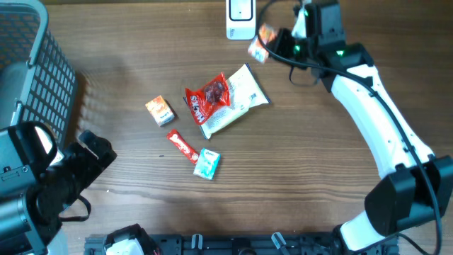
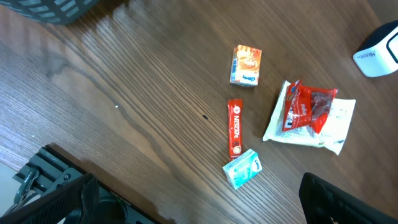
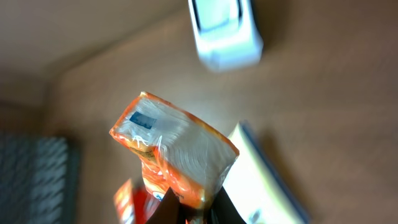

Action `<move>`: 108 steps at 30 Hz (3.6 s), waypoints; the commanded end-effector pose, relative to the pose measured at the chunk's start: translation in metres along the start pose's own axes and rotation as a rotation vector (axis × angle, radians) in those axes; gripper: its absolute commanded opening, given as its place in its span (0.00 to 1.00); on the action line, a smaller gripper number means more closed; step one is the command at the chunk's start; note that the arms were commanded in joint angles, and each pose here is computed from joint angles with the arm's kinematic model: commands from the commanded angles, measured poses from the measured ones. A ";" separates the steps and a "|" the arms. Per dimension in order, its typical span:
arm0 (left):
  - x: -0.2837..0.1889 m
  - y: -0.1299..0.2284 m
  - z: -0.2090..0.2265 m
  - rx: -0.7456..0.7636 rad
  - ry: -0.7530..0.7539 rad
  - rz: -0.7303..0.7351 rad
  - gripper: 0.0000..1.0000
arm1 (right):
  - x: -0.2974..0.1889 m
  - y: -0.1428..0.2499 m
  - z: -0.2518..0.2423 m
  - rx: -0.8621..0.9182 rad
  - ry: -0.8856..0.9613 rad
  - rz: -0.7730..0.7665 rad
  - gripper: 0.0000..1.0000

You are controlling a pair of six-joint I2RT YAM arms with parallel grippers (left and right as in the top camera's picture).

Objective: Scan the item barcode
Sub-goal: 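Hold the orange pack in front of the white scanner, then carry the orange pack to the table's right edge and release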

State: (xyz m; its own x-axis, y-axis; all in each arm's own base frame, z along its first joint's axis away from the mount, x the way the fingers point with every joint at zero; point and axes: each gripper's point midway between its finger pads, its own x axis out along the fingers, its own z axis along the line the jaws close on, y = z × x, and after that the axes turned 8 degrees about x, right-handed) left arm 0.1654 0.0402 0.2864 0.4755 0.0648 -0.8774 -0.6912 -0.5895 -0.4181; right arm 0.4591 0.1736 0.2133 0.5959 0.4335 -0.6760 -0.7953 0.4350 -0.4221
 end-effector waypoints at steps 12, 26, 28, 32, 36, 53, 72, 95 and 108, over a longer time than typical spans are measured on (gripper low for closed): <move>0.000 -0.001 0.002 -0.017 -0.011 -0.005 1.00 | 0.021 -0.086 0.042 -0.502 0.319 -0.597 0.05; 0.000 -0.001 0.002 -0.017 -0.011 -0.005 1.00 | 0.124 -0.074 0.052 -1.498 0.467 -0.575 0.04; 0.000 -0.001 0.002 -0.017 -0.011 -0.005 1.00 | 0.139 -0.068 0.042 -1.600 0.504 -0.531 0.05; 0.000 -0.001 0.002 -0.017 -0.011 -0.005 1.00 | 0.168 -0.053 0.019 -1.823 0.586 -0.424 0.05; 0.000 -0.001 0.002 -0.017 -0.011 -0.005 1.00 | 0.170 -0.059 0.017 -1.821 0.627 -0.464 0.05; 0.000 -0.001 0.002 -0.017 -0.011 -0.005 1.00 | 0.104 -0.141 -0.025 -1.709 1.079 -0.556 0.04; 0.000 -0.001 0.002 -0.017 -0.011 -0.005 1.00 | -0.030 -0.156 -0.381 -0.639 1.489 -0.067 0.04; 0.000 -0.001 0.002 -0.017 -0.011 -0.005 1.00 | -0.061 -0.175 -0.364 -0.496 1.228 -0.185 0.99; 0.000 -0.001 0.002 -0.017 -0.011 -0.005 1.00 | -0.066 -0.149 -0.164 -0.267 0.141 -0.246 1.00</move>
State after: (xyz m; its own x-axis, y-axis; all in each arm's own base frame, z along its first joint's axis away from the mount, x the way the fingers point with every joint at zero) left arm 0.1654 0.0402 0.2863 0.4751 0.0647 -0.8775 -0.6913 -0.5896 -0.4178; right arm 0.5176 -0.1493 0.1919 0.6841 -0.3167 -0.6570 -0.6681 0.0893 -0.7387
